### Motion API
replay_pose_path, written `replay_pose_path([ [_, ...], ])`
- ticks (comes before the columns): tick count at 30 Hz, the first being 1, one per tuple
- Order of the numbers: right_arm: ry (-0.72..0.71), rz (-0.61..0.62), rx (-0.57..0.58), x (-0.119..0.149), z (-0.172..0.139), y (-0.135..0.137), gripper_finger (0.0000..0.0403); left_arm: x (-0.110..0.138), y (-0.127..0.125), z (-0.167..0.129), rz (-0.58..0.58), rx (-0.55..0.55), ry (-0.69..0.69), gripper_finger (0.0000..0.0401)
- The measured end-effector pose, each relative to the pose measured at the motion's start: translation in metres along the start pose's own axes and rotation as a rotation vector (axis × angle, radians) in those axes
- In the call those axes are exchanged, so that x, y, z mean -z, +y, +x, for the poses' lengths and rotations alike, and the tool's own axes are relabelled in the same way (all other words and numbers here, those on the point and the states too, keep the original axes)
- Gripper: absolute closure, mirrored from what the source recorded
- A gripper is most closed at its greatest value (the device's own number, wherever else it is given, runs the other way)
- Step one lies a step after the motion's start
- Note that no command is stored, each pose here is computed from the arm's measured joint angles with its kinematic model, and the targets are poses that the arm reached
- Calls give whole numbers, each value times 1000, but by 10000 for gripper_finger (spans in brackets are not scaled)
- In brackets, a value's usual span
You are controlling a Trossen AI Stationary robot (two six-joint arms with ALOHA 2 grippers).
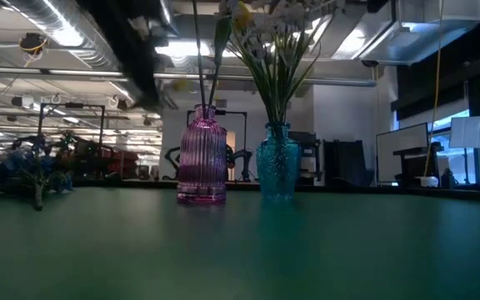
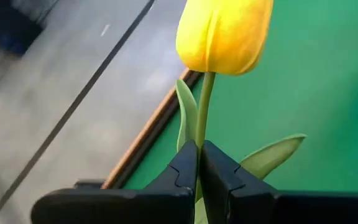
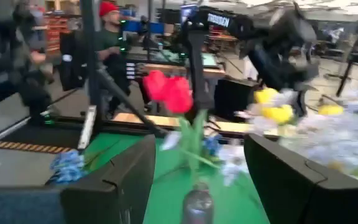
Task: Sort flowers into vase by color
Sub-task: Put the yellow tulip into the blue vase
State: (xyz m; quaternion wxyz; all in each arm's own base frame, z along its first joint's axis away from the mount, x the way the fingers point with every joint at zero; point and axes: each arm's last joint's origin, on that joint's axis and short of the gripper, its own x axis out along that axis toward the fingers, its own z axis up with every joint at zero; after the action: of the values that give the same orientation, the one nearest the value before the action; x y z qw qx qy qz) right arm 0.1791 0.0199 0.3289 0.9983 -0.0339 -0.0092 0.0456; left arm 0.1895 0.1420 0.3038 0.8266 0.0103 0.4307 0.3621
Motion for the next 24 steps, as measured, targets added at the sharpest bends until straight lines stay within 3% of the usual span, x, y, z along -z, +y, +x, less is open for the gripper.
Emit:
replay_pose_path([
  [7, 9, -110, 82, -2, -4, 30, 159, 17, -18, -93, -51, 189, -300, 398],
  [13, -20, -163, 133, -7, -8, 40, 159, 27, -29, -135, -113, 391, -481, 398],
  [17, -154, -142, 92, -21, -12, 49, 159, 23, -42, -155, -123, 581, -601, 398],
  [20, -238, -110, -3, -28, -17, 59, 159, 21, -52, -168, -115, 713, -669, 399],
  [24, -238, -50, -105, -28, -22, 77, 159, 26, -66, -179, -98, 877, -650, 399],
])
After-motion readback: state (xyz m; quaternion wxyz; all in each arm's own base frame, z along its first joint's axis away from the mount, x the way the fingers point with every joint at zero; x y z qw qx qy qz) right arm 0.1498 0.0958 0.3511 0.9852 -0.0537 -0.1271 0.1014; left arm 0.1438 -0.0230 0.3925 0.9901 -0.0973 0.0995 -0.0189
